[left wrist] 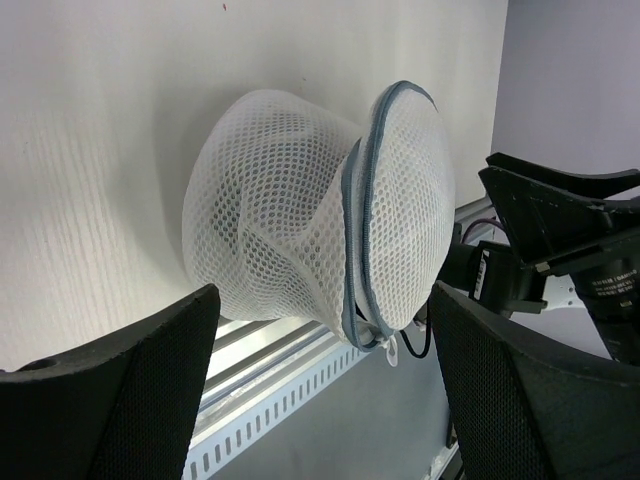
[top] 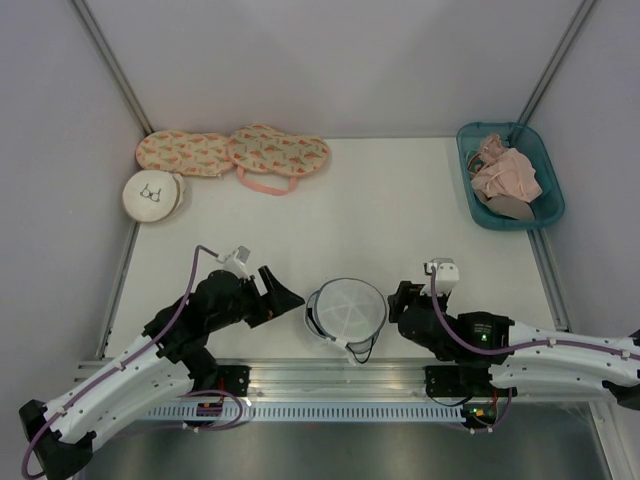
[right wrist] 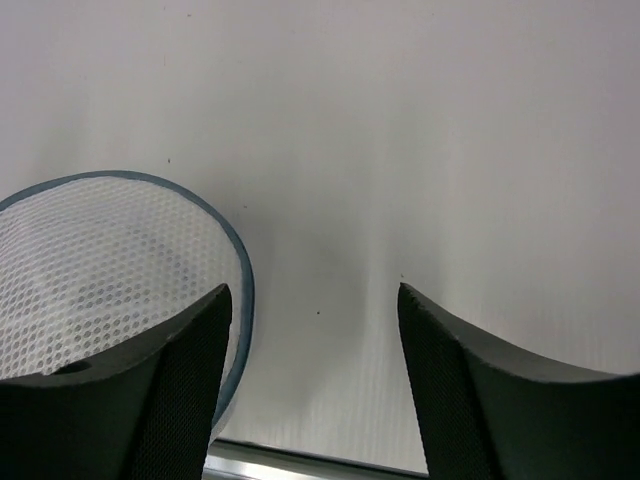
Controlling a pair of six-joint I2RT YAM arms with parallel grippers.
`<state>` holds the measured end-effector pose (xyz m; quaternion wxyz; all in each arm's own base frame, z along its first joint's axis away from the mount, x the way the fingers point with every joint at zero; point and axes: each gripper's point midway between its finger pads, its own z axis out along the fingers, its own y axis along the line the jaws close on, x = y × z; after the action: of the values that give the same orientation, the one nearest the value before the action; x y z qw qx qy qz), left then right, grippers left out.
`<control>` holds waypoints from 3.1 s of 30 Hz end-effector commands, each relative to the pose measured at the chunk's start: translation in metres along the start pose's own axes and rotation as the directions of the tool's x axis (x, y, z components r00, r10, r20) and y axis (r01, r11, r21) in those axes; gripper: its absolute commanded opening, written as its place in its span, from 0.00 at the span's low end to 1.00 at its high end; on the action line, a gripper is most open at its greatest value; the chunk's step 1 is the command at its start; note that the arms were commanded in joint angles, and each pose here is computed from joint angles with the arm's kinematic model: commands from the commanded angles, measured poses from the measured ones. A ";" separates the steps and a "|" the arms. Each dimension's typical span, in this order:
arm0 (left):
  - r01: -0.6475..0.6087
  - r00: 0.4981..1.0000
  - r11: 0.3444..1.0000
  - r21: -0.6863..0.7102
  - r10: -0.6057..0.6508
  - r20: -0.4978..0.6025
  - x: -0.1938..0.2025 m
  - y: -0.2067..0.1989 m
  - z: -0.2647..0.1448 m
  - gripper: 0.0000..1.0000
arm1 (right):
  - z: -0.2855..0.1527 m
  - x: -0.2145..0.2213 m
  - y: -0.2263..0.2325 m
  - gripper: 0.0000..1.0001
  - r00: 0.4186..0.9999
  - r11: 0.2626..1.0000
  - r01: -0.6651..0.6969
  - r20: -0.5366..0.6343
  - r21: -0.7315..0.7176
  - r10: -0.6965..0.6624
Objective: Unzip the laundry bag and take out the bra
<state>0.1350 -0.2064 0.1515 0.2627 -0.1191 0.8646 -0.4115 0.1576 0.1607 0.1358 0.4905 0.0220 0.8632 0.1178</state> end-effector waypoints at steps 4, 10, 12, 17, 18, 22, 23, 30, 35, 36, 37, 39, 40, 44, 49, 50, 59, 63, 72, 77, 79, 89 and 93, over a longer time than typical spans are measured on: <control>-0.018 1.000 1.000 0.006 0.018 0.014 -0.003 -0.002 -0.003 0.89 | 0.005 0.012 0.020 0.68 0.966 0.947 -0.256 -0.021 -0.196 0.257; -0.014 1.000 1.000 0.016 0.013 0.008 -0.002 -0.003 -0.004 0.89 | 0.000 0.012 0.045 0.63 0.910 0.835 -0.405 -0.079 -0.372 0.406; -0.010 1.000 1.000 0.015 0.010 0.008 -0.001 -0.002 -0.004 0.89 | -0.004 0.012 0.055 0.62 0.898 0.801 -0.430 -0.106 -0.418 0.427; -0.007 1.000 1.000 0.027 0.006 0.014 -0.001 -0.003 -0.007 0.89 | -0.006 0.011 0.066 0.52 0.882 0.762 -0.461 -0.138 -0.456 0.451; -0.003 1.000 1.000 0.028 0.003 0.014 -0.002 -0.003 -0.007 0.89 | -0.006 0.010 0.066 0.50 0.882 0.760 -0.461 -0.138 -0.458 0.451; -0.001 1.000 1.000 0.029 0.000 0.013 0.000 -0.002 -0.008 0.89 | -0.007 0.004 0.068 0.28 0.881 0.756 -0.460 -0.129 -0.466 0.456; 0.000 1.000 1.000 0.029 0.000 0.014 0.000 -0.002 -0.008 0.89 | -0.007 0.005 0.067 0.23 0.886 0.765 -0.450 -0.126 -0.461 0.446; 0.000 1.000 1.000 0.022 0.000 0.018 0.000 0.001 -0.007 0.89 | -0.020 -0.020 0.076 0.00 0.925 0.781 -0.350 -0.061 -0.518 0.374; 0.001 1.000 1.000 0.015 -0.002 0.028 -0.002 0.003 -0.007 0.89 | -0.054 -0.041 0.106 0.00 0.947 0.657 -0.252 -0.040 -0.710 0.320; 0.003 0.999 1.000 0.013 -0.003 0.032 -0.003 0.003 -0.007 0.89 | -0.061 -0.042 0.110 0.00 0.956 0.635 -0.212 -0.022 -0.743 0.294; 0.003 0.999 1.000 0.014 -0.003 0.036 -0.004 0.002 -0.007 0.89 | -0.068 -0.043 0.114 0.00 0.959 0.606 -0.191 -0.016 -0.772 0.282; 0.008 0.999 1.000 0.007 -0.008 0.048 -0.006 0.003 -0.008 0.89 | -0.092 -0.043 0.129 0.00 0.976 0.501 -0.135 -0.028 -0.855 0.215; 0.009 0.998 1.000 0.005 -0.010 0.055 -0.007 0.003 -0.009 0.89 | -0.093 -0.033 0.135 0.00 0.989 0.494 -0.094 -0.025 -0.865 0.145; 0.021 0.992 0.999 -0.024 -0.018 0.127 -0.021 0.004 -0.017 0.91 | -0.133 -0.005 0.162 0.00 0.991 0.282 -0.014 -0.052 -0.959 -0.127; 0.009 0.980 1.000 -0.027 -0.003 0.197 -0.037 -0.002 -0.026 0.94 | -0.183 0.045 0.163 0.14 0.892 -0.019 -0.109 -0.089 -0.994 -0.443; 0.008 0.980 0.999 -0.036 -0.001 0.197 -0.038 -0.001 -0.025 0.94 | -0.186 0.044 0.163 0.22 0.886 -0.046 -0.088 -0.057 -0.995 -0.460; -0.185 0.979 0.976 0.119 0.173 0.105 -0.026 -0.038 -0.011 0.93 | -0.142 0.014 0.151 0.66 0.920 0.280 0.076 -0.040 -0.957 -0.389; -0.351 0.934 0.917 0.190 0.358 -0.004 -0.015 -0.061 0.010 0.89 | -0.102 0.010 0.141 0.65 0.931 0.520 0.089 -0.115 -0.850 -0.348; -0.586 0.709 0.682 0.437 0.693 -0.130 0.016 -0.098 0.029 0.84 | -0.077 0.009 0.136 0.65 0.940 0.631 0.105 -0.131 -0.769 -0.316; -0.647 0.604 0.614 0.451 0.774 -0.187 0.026 -0.080 0.035 0.83 | -0.079 -0.009 0.128 0.64 0.963 0.662 0.095 -0.100 -0.744 -0.251; -0.656 0.583 0.610 0.445 0.784 -0.215 0.032 -0.074 0.040 0.81 | -0.082 -0.016 0.126 0.62 0.971 0.665 0.087 -0.087 -0.741 -0.224; -0.782 0.470 0.561 0.272 0.817 -0.334 0.043 -0.043 0.082 0.66 | -0.086 -0.016 0.127 0.57 0.970 0.650 0.077 -0.092 -0.756 -0.223; -0.802 0.481 0.561 0.205 0.810 -0.337 0.034 -0.039 0.092 0.16 | -0.084 -0.019 0.125 0.49 0.975 0.663 0.072 -0.088 -0.745 -0.206</control>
<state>0.1321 -0.2984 0.1075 0.1930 0.3850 0.8546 -0.2902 0.0799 0.2651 0.2057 0.3736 -0.2727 0.7847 0.4126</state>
